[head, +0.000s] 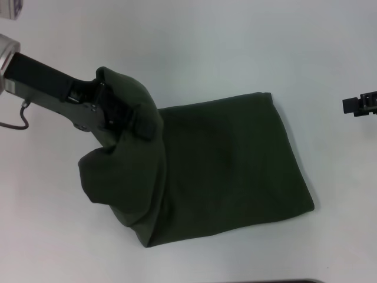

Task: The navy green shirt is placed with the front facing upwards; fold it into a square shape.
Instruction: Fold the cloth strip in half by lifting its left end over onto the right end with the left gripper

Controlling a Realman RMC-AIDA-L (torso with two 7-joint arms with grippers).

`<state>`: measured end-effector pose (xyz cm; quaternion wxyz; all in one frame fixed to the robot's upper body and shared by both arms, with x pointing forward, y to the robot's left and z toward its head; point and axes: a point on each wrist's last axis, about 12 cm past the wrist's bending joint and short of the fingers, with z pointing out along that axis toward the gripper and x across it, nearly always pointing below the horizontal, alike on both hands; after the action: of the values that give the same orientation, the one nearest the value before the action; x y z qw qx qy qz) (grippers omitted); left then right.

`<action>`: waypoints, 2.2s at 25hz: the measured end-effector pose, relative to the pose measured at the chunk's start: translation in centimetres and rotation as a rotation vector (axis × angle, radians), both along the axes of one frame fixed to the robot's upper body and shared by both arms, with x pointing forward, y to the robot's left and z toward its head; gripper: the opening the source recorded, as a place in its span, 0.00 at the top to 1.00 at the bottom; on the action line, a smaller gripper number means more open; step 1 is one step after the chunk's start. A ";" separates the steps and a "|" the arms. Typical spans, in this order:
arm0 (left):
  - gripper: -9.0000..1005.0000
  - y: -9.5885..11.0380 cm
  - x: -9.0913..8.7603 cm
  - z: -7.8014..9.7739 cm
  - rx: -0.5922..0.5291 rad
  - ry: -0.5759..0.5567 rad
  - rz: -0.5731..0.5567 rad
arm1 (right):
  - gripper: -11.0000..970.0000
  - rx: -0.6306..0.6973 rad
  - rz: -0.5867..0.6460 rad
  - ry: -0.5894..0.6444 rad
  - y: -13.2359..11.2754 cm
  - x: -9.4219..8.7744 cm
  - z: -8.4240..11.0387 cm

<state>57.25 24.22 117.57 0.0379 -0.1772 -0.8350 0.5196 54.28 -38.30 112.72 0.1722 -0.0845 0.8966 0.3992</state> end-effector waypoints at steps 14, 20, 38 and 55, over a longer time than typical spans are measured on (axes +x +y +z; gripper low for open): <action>0.83 -1.5 0.6 -0.3 0.186 -0.074 0.083 | 0.34 -0.002 -0.017 0.009 -0.1 0.2 0.1; 0.82 -2.2 1.1 1.7 0.253 -0.093 0.125 | 0.34 -0.008 -0.024 0.008 -0.3 0.2 0.2; 0.80 -7.5 0.2 4.8 0.217 -0.183 -0.044 | 0.34 -0.017 -0.034 0.003 -0.6 0.3 0.3; 0.78 -12.3 1.4 2.4 0.299 -0.203 -0.035 | 0.34 -0.009 -0.037 0.012 -0.4 0.1 -0.1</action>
<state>58.64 11.95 119.99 -0.0113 -0.2357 -0.8992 0.3683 54.39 -38.74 112.62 0.1739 -0.0661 0.9009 0.3923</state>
